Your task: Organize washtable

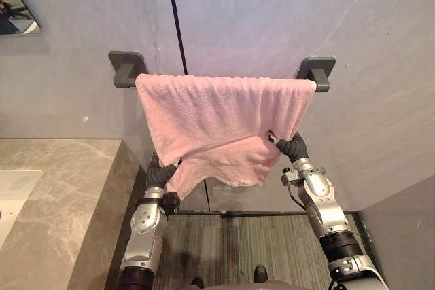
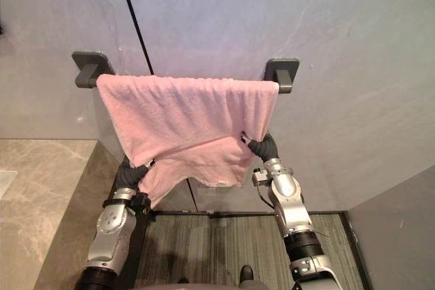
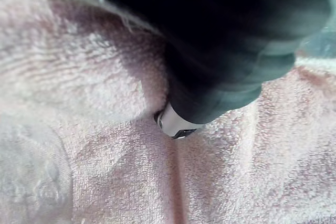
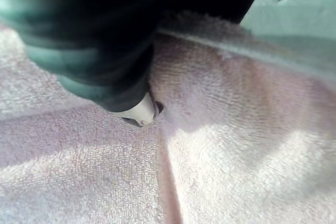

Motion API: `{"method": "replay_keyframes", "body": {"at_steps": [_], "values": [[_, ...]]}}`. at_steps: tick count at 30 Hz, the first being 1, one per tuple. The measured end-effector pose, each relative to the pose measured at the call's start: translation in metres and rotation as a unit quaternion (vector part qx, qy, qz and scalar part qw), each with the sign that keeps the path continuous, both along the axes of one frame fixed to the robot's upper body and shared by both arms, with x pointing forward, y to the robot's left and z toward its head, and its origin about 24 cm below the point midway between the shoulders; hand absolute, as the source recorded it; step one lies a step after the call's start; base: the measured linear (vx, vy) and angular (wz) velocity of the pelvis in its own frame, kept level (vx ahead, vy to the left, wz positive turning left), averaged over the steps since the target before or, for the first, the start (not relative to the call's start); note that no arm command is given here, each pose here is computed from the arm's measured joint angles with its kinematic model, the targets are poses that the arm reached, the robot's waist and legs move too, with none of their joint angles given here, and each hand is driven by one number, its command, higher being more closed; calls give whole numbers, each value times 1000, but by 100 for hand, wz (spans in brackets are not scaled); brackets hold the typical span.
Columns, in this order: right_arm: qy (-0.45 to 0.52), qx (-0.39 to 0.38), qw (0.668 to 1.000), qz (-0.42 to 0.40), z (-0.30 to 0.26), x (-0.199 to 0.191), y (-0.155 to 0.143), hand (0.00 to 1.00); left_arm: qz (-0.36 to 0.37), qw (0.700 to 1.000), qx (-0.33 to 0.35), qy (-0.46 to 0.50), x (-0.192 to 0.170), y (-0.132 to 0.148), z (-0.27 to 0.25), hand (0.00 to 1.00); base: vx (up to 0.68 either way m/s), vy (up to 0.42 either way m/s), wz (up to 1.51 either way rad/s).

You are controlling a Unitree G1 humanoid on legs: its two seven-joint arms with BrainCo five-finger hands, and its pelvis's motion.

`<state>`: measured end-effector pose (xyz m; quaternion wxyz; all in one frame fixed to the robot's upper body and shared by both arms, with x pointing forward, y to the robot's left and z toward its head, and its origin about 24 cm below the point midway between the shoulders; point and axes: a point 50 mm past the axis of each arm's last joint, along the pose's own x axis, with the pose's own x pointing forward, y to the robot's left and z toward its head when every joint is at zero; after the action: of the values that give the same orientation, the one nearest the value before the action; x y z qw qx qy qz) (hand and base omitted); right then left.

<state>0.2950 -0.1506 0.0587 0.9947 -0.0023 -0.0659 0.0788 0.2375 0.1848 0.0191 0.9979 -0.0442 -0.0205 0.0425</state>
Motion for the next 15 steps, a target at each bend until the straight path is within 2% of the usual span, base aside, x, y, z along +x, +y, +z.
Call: {"method": "replay_keyframes", "body": {"at_steps": [8,12,15], "values": [[18,10,999,-43,-10,-5,-11,0,28,1000,-1,3,-1,5,-1,0,0,-2,0],[55,12,996,-66,-26,-16,-21,0,34,999,-2,8,-4,5,-3,0,-9,-5,0],[87,13,992,-87,-42,-28,-25,0,67,997,-13,23,-15,12,-10,0,-48,-22,-3]]}}
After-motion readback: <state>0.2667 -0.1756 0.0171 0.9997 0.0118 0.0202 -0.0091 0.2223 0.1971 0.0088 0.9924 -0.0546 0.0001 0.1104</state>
